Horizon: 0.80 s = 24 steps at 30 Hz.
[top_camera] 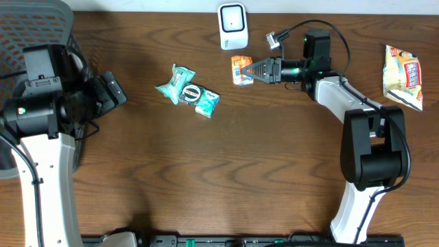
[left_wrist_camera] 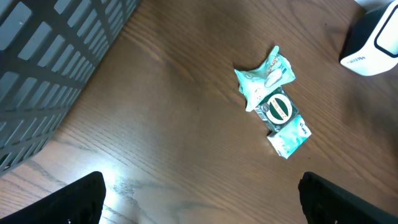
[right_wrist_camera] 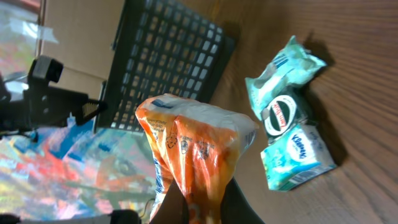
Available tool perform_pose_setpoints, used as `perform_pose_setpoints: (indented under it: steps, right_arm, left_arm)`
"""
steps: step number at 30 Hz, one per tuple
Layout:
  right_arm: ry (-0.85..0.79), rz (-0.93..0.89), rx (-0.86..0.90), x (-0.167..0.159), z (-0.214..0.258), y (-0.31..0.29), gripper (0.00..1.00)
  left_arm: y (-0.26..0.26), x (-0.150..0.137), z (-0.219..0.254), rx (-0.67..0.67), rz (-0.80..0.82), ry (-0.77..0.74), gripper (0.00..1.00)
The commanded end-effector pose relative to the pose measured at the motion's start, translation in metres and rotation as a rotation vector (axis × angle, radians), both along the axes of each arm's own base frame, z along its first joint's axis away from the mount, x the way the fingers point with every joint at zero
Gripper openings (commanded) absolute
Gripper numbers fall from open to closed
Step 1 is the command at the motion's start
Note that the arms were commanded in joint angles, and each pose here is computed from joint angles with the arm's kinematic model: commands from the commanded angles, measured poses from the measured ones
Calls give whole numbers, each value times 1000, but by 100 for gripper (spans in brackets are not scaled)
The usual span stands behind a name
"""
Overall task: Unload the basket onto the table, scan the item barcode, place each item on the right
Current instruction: 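Lift the orange pack with the right gripper and pull it rightward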
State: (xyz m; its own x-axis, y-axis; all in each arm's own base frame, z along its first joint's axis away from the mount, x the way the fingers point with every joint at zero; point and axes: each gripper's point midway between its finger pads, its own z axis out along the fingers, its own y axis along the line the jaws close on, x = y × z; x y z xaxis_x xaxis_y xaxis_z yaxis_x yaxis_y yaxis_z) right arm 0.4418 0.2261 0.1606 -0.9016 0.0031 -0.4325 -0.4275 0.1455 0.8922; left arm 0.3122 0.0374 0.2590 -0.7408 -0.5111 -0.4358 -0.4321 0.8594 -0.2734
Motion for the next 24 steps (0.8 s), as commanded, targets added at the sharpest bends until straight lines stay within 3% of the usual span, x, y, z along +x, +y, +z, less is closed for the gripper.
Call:
perform_pose_setpoints:
  steps: [1, 24]
  right_arm:
    - [-48, 72, 45, -12, 14, 2, 1]
    - [-98, 143, 87, -23, 23, 5, 1]
  left_arm:
    - [1, 2, 7, -2, 3, -17, 98]
    - [1, 2, 7, -2, 3, -17, 98]
